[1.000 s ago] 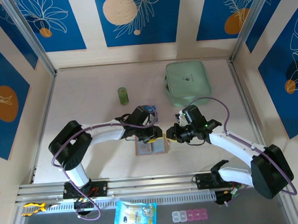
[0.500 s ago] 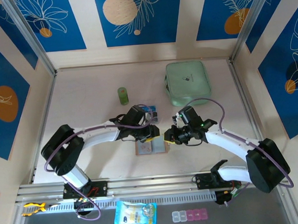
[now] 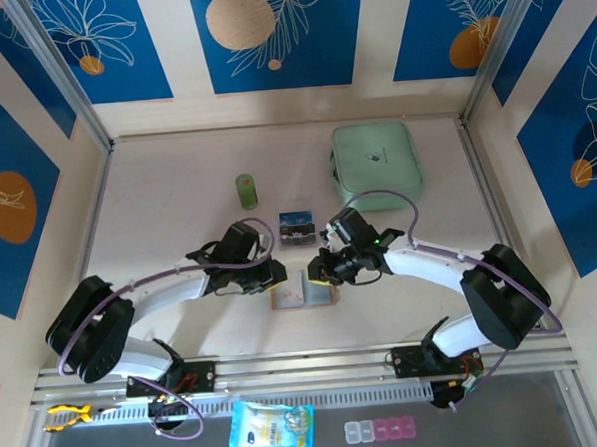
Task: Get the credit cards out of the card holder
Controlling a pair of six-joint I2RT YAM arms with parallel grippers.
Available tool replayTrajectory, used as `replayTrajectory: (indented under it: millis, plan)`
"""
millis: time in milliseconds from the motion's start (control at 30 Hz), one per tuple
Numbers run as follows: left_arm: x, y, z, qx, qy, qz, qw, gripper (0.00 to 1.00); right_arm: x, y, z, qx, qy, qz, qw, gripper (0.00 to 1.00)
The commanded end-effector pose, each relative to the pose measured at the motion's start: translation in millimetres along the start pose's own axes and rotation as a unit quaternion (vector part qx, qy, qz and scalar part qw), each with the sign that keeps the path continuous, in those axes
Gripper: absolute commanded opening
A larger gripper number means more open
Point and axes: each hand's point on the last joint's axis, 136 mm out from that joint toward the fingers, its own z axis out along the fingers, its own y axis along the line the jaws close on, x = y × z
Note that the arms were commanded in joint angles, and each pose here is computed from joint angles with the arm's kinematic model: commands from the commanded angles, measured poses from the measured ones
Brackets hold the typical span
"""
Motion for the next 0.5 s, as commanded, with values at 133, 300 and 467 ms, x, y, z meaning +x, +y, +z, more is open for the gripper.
replayTrajectory:
  millis: [133, 300, 467]
  plan:
    - [5, 22, 5, -0.008, 0.009, -0.017, 1.000, 0.14, -2, 11, 14, -0.006, 0.012, -0.004, 1.000, 0.20]
    - [6, 24, 12, -0.005, 0.018, -0.019, 1.000, 0.10, -1, 6, 20, -0.002, 0.020, 0.001, 1.000, 0.20]
    - [7, 29, 19, -0.006, 0.025, -0.022, 0.999, 0.08, -1, 4, 26, 0.000, 0.027, 0.004, 1.000, 0.20]
